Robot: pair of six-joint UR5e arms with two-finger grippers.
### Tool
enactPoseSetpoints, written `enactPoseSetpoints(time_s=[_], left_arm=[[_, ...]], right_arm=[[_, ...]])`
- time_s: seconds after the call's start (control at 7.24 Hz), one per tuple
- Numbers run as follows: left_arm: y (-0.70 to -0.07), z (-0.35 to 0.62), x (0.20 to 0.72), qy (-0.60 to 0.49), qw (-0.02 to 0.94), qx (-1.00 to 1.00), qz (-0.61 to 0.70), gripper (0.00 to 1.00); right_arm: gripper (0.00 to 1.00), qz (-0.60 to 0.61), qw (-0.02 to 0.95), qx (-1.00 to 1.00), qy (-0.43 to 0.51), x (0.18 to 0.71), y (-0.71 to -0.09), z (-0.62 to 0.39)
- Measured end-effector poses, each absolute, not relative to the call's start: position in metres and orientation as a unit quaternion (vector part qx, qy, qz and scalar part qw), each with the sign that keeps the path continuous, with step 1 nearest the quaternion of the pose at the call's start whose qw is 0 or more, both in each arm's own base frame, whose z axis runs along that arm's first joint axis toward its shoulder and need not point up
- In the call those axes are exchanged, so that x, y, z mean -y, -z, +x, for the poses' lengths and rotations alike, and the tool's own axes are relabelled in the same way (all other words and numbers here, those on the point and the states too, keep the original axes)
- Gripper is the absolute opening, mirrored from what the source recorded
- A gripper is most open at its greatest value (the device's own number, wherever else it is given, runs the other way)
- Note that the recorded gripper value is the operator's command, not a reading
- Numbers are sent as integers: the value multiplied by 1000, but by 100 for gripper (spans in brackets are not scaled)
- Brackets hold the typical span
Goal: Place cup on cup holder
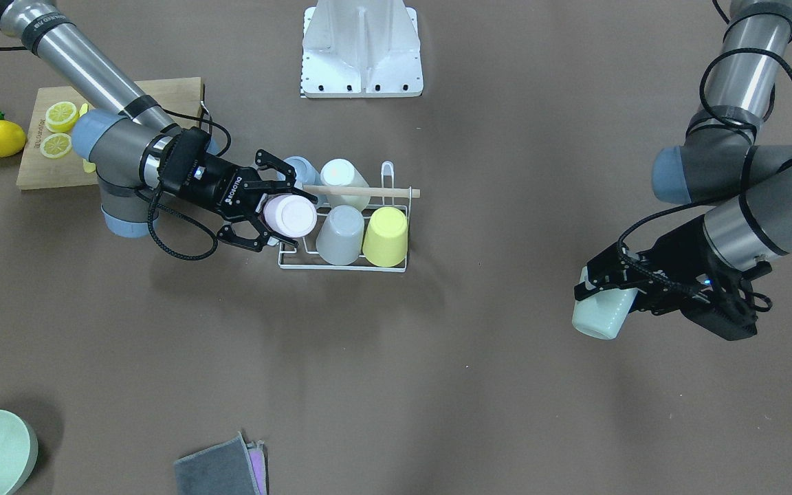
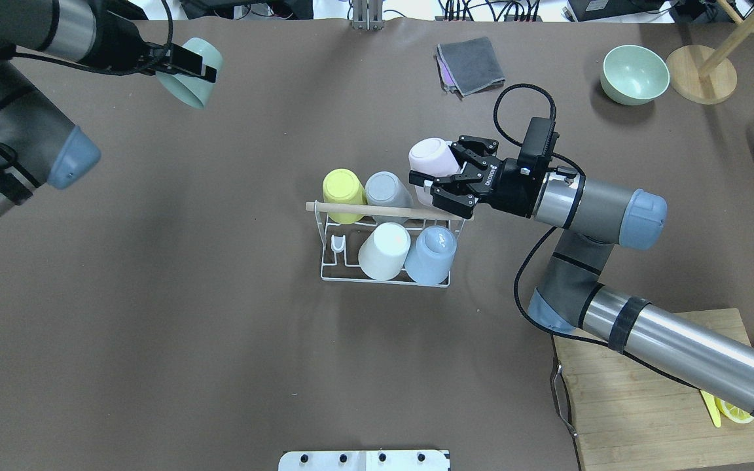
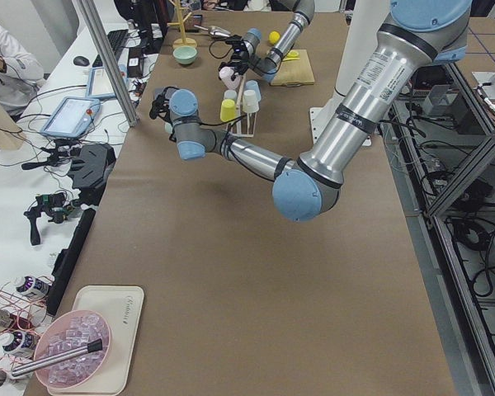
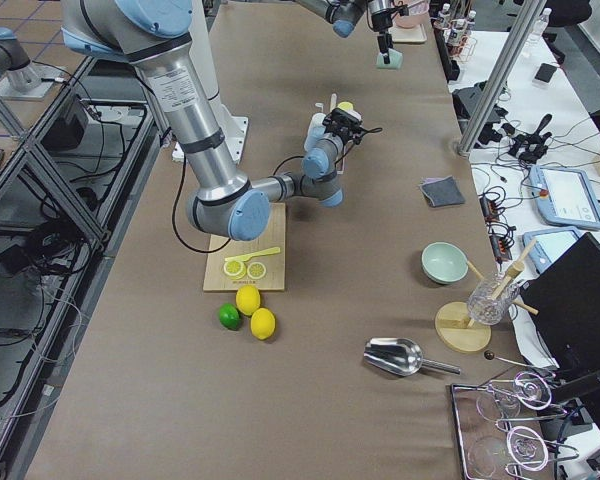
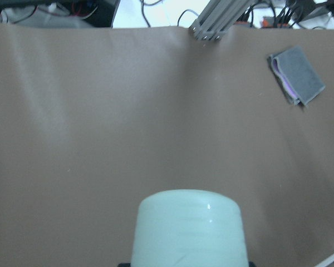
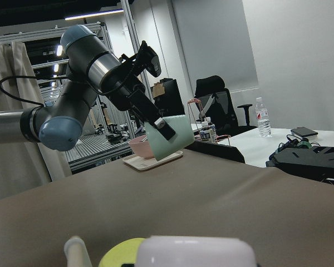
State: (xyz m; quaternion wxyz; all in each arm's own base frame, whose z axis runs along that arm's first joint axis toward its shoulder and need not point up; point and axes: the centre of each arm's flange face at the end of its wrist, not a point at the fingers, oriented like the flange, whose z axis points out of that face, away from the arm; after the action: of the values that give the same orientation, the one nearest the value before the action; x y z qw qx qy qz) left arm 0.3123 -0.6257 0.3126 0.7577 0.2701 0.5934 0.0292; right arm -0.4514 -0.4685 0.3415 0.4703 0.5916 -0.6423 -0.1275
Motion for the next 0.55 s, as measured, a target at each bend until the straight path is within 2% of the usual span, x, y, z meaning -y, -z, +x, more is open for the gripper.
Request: enactPoseSetpoints(time_s=[0.14, 0.28, 0.41, 0.55], left_arm=[[-306, 326, 612, -3, 737, -603, 306, 44], [-303, 328, 596, 21, 709, -622, 332, 44], [-302, 322, 580, 39, 683, -643, 343, 44], [-297, 312, 568, 60, 663, -659, 351, 44]], right_arm=[[53, 591, 470, 643, 128, 468, -342, -452], [72, 590, 470, 644, 128, 467, -341, -452], [99, 589, 470, 645, 128, 467, -341, -453], [100, 587, 469, 648, 126, 467, -340, -453]])
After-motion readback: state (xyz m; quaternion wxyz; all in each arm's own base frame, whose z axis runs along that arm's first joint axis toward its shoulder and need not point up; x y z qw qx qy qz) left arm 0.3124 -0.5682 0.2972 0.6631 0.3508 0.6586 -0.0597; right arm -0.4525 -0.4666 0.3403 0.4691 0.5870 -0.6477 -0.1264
